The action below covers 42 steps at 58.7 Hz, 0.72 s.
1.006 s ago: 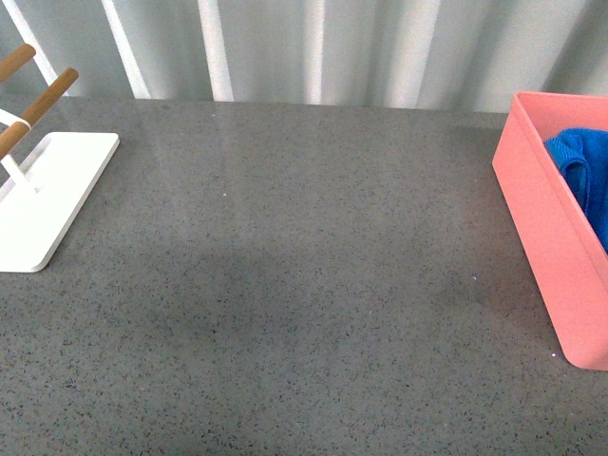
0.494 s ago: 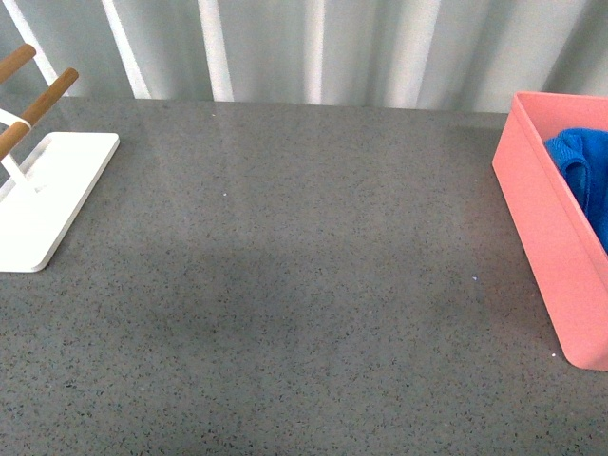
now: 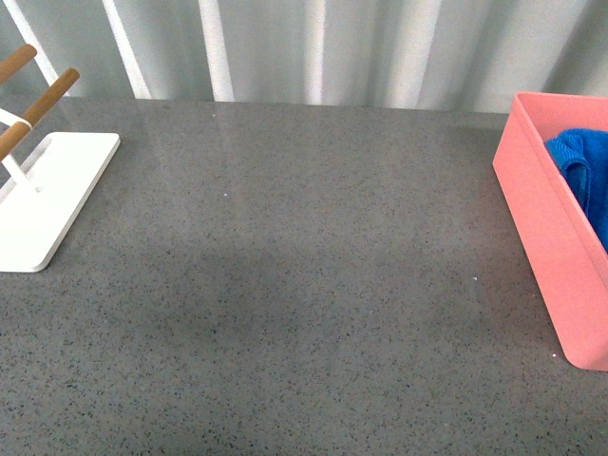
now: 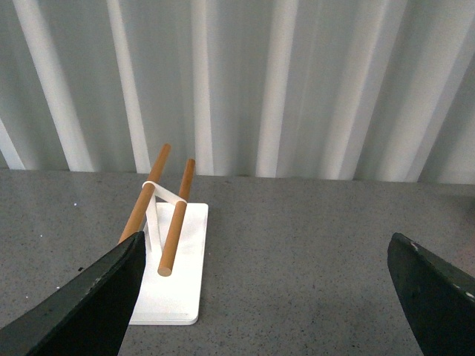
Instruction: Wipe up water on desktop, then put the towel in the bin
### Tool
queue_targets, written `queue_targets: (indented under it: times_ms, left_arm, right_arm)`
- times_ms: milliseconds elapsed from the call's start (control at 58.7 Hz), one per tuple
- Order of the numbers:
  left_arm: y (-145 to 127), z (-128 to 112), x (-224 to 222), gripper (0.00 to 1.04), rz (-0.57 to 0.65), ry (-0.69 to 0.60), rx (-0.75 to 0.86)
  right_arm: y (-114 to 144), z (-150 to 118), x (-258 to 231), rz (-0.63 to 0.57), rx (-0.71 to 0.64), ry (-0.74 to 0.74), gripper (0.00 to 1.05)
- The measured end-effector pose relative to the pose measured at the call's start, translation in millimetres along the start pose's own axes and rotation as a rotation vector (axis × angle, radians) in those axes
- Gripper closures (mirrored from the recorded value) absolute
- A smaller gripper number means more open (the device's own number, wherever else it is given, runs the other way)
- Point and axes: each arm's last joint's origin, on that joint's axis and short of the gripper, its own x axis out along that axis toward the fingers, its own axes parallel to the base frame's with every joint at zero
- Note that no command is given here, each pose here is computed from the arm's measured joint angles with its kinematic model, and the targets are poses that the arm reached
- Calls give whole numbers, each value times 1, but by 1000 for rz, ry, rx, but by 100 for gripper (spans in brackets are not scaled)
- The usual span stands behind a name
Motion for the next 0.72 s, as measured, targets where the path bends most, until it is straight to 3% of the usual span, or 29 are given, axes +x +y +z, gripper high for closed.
queue_targets:
  times_ms: [477,716]
  left_arm:
    - [0,0,0,7,0,0,0]
    - [0,0,0,7,0,0,0]
  right_arm:
    - [0,0,0,0,0,0,7]
    - [0,0,0,0,1,0,7]
